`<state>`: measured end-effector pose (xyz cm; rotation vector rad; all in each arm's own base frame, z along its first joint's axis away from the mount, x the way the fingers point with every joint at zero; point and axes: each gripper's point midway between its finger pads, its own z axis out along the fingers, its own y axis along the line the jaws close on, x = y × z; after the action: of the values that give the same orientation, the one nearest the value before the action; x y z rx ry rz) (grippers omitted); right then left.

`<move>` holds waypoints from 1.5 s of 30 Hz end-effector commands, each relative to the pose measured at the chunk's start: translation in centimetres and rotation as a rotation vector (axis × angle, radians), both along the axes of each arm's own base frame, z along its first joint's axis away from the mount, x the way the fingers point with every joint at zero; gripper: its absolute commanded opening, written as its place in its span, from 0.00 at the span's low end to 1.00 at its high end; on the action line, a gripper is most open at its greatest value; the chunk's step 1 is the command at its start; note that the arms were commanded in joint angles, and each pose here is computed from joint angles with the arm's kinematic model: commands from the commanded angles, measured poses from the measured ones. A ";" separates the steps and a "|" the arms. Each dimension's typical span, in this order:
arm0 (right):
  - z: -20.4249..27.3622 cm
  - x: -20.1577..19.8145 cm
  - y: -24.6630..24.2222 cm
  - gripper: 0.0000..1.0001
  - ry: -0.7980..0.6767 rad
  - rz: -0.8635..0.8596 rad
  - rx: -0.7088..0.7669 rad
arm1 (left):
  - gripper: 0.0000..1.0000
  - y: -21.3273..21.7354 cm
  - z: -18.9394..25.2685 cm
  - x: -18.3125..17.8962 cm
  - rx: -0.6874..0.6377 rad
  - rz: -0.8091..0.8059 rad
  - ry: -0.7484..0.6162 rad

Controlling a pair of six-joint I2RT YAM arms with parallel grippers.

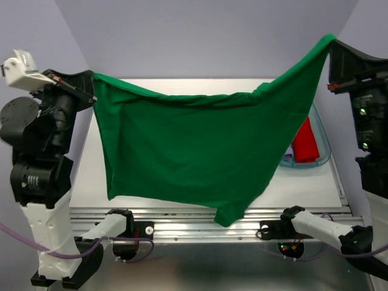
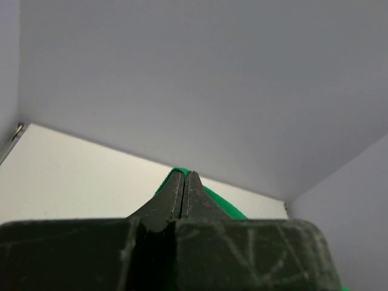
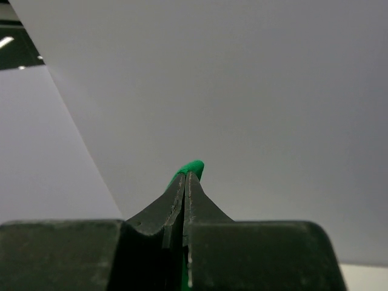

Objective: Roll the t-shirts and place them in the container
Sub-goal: Flatten out the T-shirt at the center of the board, then fold the T-shirt at the center of the board.

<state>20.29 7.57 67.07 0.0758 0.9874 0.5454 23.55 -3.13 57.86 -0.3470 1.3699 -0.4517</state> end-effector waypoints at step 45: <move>-57.9 23.9 15.9 0.56 1.294 0.293 -0.399 | 0.70 -4.0 -49.7 14.2 -0.005 -0.157 1.134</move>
<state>45.23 22.33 10.30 -0.1063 2.3428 0.4725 38.40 -6.03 9.59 -0.4909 2.4959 -0.3376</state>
